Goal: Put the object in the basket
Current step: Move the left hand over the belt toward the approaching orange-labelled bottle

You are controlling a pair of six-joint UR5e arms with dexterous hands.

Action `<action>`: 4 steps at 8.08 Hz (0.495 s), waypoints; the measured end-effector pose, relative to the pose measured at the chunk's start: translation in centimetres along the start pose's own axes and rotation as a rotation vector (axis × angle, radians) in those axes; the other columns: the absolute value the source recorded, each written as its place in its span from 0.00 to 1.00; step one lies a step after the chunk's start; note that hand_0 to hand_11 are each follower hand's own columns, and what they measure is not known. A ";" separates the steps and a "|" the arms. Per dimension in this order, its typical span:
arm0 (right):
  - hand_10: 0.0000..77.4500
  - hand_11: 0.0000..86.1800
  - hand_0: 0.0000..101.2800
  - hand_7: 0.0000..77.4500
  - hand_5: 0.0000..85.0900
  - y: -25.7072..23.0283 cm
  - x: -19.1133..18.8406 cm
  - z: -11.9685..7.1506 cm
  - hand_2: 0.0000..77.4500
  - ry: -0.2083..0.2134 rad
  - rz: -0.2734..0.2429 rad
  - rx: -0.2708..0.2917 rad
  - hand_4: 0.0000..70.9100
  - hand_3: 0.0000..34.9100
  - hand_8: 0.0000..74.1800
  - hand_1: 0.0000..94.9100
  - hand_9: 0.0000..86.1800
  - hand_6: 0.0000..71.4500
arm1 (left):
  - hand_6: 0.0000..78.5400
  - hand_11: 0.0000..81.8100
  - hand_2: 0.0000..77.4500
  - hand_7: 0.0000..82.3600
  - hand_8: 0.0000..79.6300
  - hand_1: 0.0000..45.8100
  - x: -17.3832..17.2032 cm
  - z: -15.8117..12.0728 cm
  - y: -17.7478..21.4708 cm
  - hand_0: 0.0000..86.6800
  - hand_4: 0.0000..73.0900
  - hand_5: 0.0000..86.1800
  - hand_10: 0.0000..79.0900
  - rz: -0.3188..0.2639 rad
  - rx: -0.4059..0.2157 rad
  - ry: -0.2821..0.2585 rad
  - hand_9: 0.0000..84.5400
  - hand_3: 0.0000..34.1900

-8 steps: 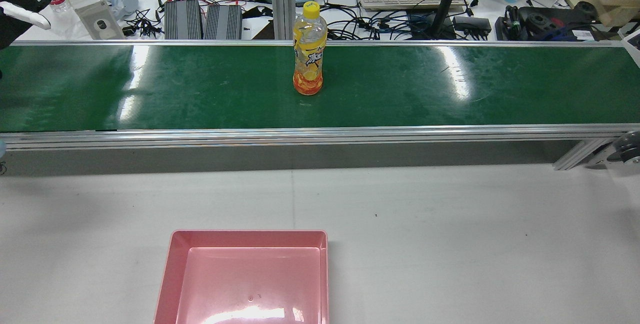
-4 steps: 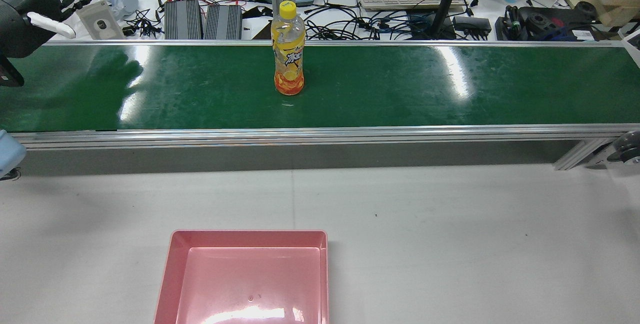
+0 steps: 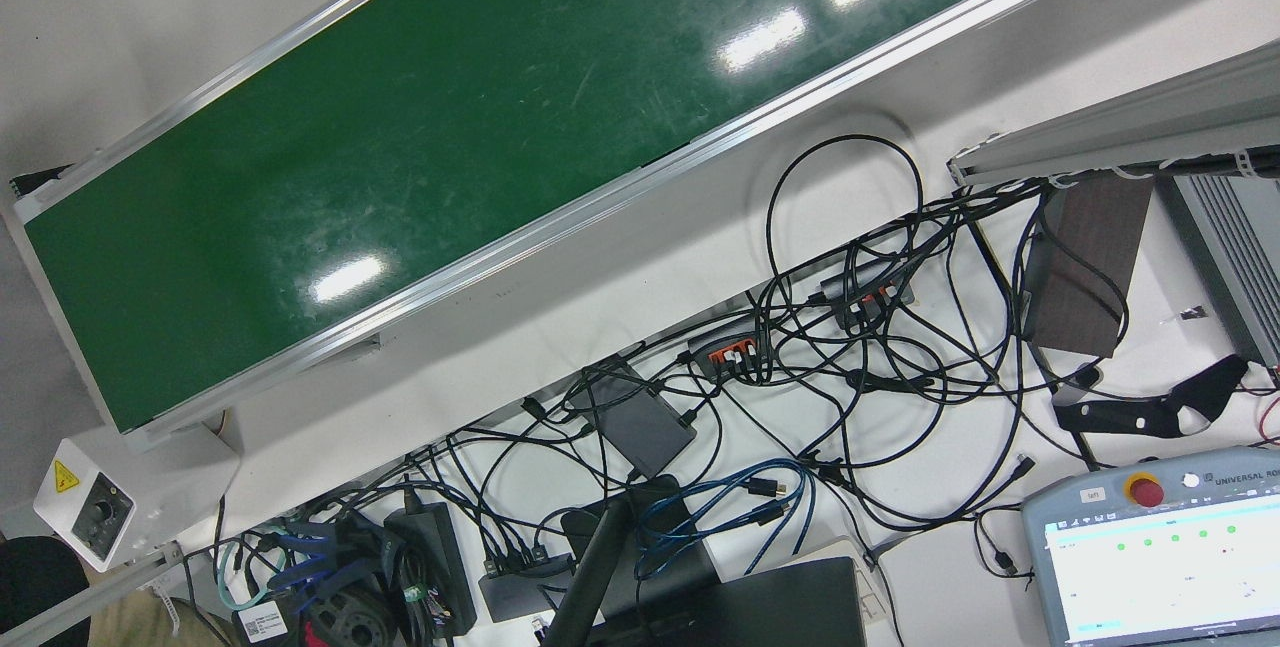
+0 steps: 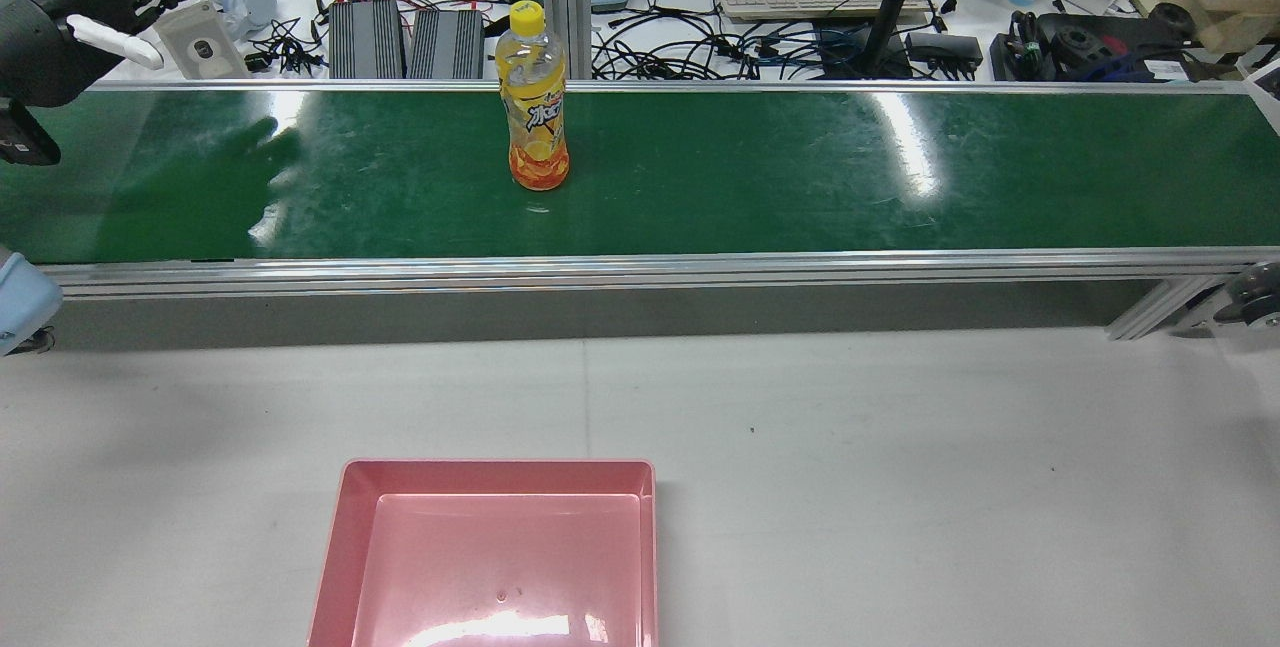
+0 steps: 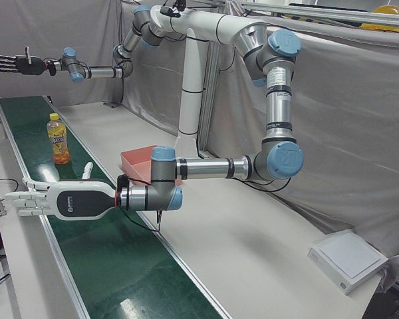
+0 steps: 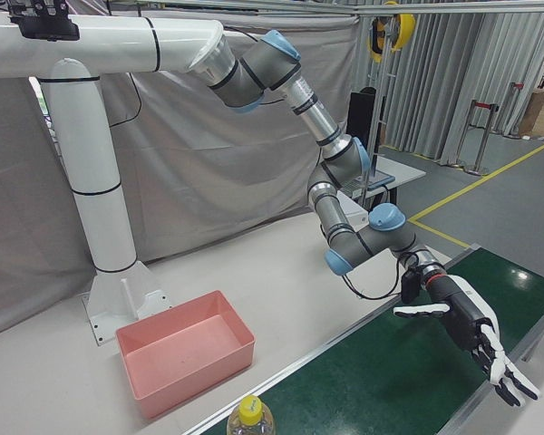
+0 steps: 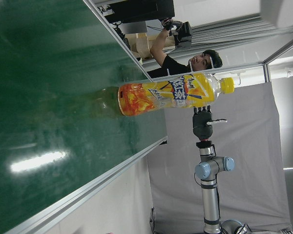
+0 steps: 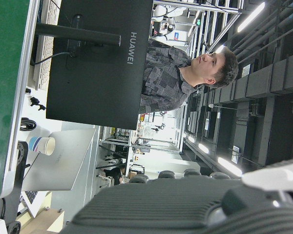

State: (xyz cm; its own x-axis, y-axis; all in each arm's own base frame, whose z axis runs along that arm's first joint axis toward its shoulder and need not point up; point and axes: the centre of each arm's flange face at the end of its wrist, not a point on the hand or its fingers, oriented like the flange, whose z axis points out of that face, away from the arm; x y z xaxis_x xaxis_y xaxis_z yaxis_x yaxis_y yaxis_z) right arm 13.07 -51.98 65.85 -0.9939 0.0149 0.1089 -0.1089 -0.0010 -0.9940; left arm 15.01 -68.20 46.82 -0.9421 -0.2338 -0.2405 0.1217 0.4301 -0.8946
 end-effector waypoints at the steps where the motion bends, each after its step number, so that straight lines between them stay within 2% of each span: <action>1: 0.00 0.00 0.00 0.01 0.00 0.0 0.0 0.0 0.01 0.000 0.000 0.000 0.00 0.01 0.00 0.00 0.00 0.00 | 0.00 0.07 0.00 0.01 0.08 0.21 -0.4 0.5 0.7 0.68 0.19 0.26 0.03 -0.004 -0.012 -0.004 0.05 0.01; 4: 0.00 0.00 0.00 0.01 0.00 0.0 0.0 0.0 0.01 0.000 0.000 0.000 0.00 0.01 0.00 0.00 0.00 0.00 | 0.00 0.09 0.00 0.01 0.08 0.21 -3.8 2.7 3.4 0.69 0.19 0.26 0.03 -0.025 -0.048 -0.046 0.05 0.01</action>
State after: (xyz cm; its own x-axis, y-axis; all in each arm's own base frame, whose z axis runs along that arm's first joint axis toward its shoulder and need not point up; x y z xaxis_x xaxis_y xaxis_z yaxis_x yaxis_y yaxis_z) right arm 13.07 -51.98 65.85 -0.9939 0.0149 0.1089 -0.1089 -0.0010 -0.9940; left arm 19.89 -68.25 43.69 -0.9289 -0.2846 -0.2368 0.0824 0.4646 -0.8817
